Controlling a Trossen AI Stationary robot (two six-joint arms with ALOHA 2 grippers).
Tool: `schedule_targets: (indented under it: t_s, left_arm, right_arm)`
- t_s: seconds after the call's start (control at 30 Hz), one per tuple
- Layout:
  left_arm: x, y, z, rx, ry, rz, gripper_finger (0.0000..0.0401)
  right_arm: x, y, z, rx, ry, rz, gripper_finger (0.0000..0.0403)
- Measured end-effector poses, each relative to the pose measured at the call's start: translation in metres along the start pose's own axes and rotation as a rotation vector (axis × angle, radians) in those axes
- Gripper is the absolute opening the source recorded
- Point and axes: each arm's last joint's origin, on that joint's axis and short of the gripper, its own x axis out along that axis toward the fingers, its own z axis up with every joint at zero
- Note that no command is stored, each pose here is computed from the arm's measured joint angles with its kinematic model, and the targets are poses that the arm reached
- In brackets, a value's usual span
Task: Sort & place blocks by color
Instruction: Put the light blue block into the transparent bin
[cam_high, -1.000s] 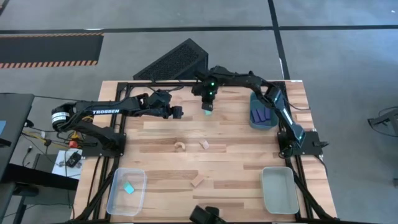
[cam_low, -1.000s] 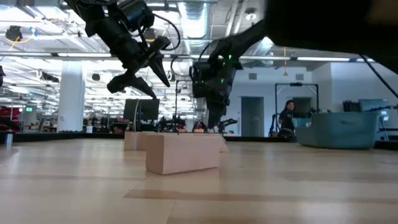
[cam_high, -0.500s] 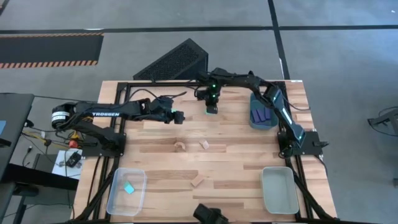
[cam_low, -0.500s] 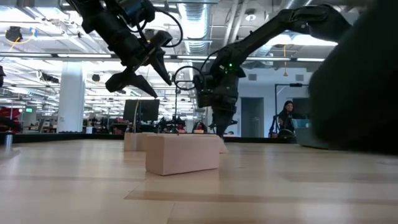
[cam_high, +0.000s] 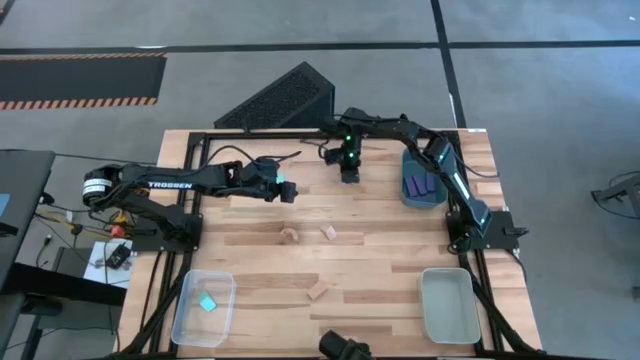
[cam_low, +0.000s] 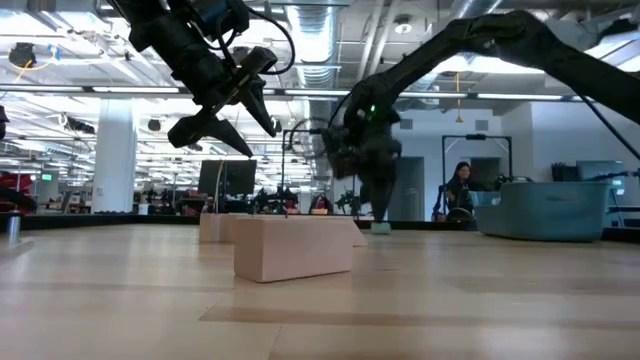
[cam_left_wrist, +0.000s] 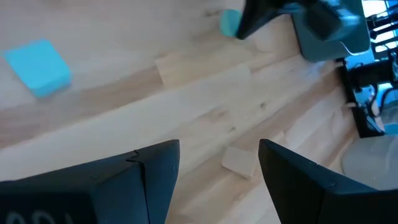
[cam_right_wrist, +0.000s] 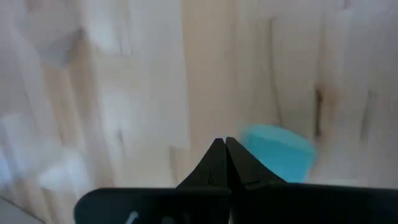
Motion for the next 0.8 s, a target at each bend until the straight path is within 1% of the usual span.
schedule_targets:
  t_s: [0.2,0.23,0.3,0.37,0.4,0.47,0.53,0.6,0.67,0.8]
  left_arm:
    - [0.000,0.000,0.001,0.041,-0.023,0.014,0.0206]
    - [0.000,0.000,0.001,0.046,-0.023,0.014,0.0206]
    - [0.000,0.001,0.001,0.065,-0.030,0.020,0.0206]
    - [0.000,0.001,0.001,0.089,-0.039,0.026,0.0206]
    - [0.000,0.001,0.002,0.101,-0.044,0.032,0.0206]
    - [0.000,0.003,0.004,0.125,-0.050,0.037,0.0206]
    - [0.000,0.004,0.007,0.150,-0.056,0.045,0.0206]
    - [0.000,0.006,0.009,0.181,-0.066,0.054,0.0206]
    - [0.000,0.007,0.011,0.210,-0.086,0.073,0.0206]
    - [0.000,0.008,0.012,0.283,-0.108,0.098,0.0206]
  right_arm:
    - [-0.039,0.031,-0.006,-0.028,-0.057,-0.008,0.0000]
    - [-0.047,0.037,-0.006,-0.039,-0.076,-0.031,0.0000]
    - [-0.067,0.044,-0.009,-0.042,-0.130,-0.120,0.0000]
    - [-0.084,0.043,-0.010,-0.013,-0.205,-0.225,0.0003]
    - [-0.092,0.041,-0.011,0.005,-0.246,-0.256,0.0007]
    - [-0.105,0.039,-0.015,0.041,-0.307,-0.301,0.0016]
    - [-0.116,0.039,-0.023,0.080,-0.336,-0.307,0.0024]
    - [-0.120,0.035,-0.034,0.123,-0.373,-0.283,0.0028]
    - [-0.115,0.029,-0.047,0.169,-0.421,-0.269,0.0030]
    - [-0.090,0.025,-0.075,0.216,-0.499,-0.285,0.0034]
